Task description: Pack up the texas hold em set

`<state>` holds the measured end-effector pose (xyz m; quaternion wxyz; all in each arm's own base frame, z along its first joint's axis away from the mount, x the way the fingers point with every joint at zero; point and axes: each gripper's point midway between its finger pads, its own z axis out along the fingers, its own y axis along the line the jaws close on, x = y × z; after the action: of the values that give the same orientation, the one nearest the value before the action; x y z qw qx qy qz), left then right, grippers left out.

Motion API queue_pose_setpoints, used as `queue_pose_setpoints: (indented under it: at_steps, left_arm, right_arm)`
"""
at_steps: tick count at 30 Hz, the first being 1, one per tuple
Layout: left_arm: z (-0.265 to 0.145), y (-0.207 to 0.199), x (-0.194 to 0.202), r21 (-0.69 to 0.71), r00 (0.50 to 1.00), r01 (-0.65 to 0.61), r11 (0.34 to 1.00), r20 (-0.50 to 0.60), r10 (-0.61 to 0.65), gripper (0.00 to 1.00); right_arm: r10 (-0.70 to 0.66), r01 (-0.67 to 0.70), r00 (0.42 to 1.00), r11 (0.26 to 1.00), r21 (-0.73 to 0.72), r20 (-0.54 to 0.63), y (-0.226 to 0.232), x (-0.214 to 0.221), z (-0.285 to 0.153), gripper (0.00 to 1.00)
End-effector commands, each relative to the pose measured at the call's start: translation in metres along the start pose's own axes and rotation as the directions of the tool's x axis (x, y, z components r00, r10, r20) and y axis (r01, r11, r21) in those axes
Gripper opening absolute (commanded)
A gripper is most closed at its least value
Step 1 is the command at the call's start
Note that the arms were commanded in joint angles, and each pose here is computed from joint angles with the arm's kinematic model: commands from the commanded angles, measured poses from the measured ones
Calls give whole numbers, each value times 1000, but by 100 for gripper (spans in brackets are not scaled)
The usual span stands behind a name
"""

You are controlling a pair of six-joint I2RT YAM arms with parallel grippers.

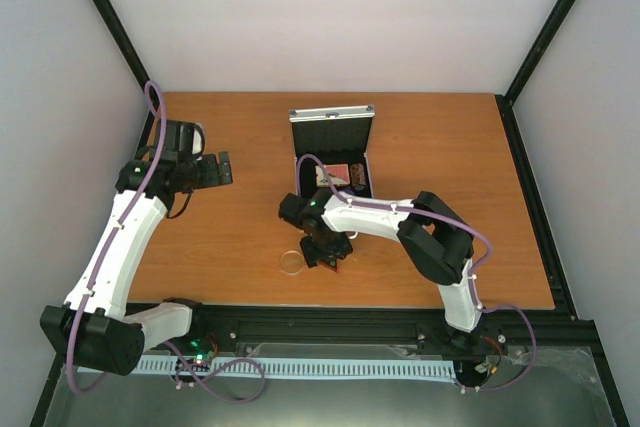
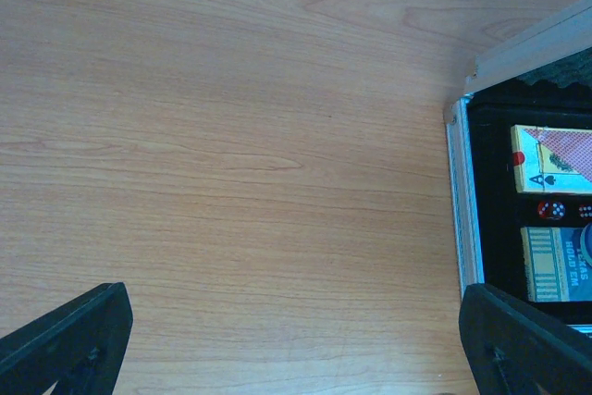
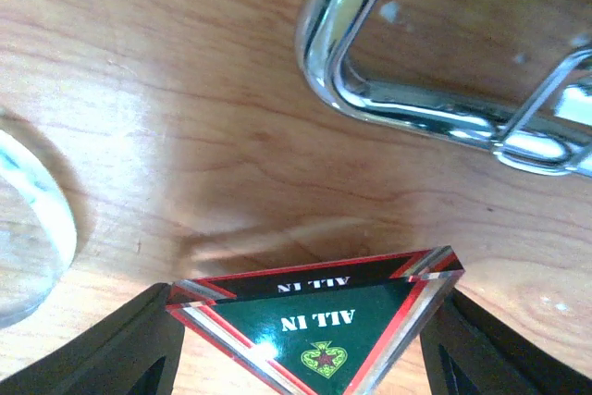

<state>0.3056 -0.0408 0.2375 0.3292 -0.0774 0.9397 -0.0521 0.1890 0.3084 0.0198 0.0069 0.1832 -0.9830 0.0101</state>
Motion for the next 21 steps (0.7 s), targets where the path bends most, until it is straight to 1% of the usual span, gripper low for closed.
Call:
queue_pose_setpoints:
  at_steps: [1, 5, 9, 15, 21]
  left_arm:
    - [-6, -2, -2, 13, 1000, -9, 1000, 20, 9, 100]
    - [-6, -2, -2, 15, 1000, -9, 1000, 21, 9, 100]
    - [-6, -2, -2, 15, 1000, -10, 1000, 21, 10, 100]
    - [-6, -2, -3, 15, 1000, -9, 1000, 22, 8, 100]
    - [-5, -2, -3, 10, 1000, -12, 1000, 19, 12, 100]
  right_arm:
    - [-18, 17, 997, 1000, 11, 71, -3, -12, -42, 57]
    - [-27, 25, 993, 999, 23, 114, -4, -25, -65, 57]
    - [5, -5, 987, 1000, 4, 159, -12, -49, -81, 58]
    - [62, -59, 976, 998, -21, 208, -38, -91, -85, 57]
    - [60, -58, 968, 998, -15, 245, -49, -130, -80, 57]
